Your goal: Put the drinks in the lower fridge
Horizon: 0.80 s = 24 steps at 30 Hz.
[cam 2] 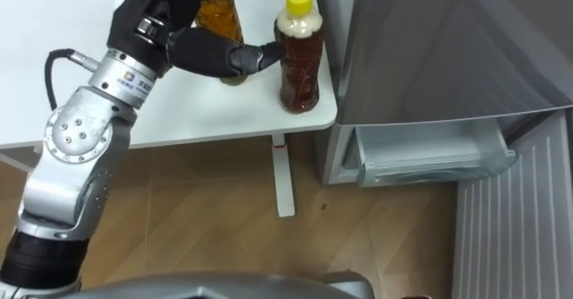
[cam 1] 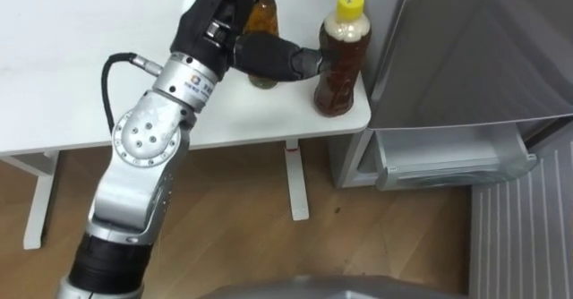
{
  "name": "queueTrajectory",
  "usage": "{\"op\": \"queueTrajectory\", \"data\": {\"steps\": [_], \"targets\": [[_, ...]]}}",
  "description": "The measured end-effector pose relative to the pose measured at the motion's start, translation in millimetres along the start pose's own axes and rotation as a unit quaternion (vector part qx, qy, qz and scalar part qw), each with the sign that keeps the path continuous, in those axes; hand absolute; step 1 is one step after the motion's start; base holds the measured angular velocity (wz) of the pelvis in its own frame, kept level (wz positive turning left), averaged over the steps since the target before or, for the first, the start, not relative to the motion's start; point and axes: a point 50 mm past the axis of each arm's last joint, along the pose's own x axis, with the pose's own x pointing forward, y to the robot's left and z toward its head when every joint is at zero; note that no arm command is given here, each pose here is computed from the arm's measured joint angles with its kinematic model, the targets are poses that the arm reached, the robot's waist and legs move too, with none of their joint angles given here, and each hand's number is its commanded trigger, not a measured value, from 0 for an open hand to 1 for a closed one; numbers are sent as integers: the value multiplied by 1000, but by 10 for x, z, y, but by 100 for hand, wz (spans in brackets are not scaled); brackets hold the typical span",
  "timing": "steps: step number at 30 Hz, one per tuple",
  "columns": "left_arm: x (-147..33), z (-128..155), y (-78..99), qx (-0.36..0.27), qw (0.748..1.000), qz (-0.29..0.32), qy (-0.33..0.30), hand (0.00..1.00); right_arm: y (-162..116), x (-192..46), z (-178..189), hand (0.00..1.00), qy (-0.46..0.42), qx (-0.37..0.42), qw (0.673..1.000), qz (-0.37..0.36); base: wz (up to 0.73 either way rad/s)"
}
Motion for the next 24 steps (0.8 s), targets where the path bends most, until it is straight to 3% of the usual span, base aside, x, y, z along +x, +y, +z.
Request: {"op": "queueTrajectory", "data": {"steps": [9,17,24], "targets": [[-4,-112,-87,-12,999,-23,34,0,2,1,5,0,1,-7,1000,-1,0],[-9,-159,-242,-24,994,-90,54,0,16,1,-29,0,16,-4,1000,6,-7],[-53,-301,-266,-44,990,-103,86,0,10,-1,-12,0,15,9,1000,5,-1]]}}
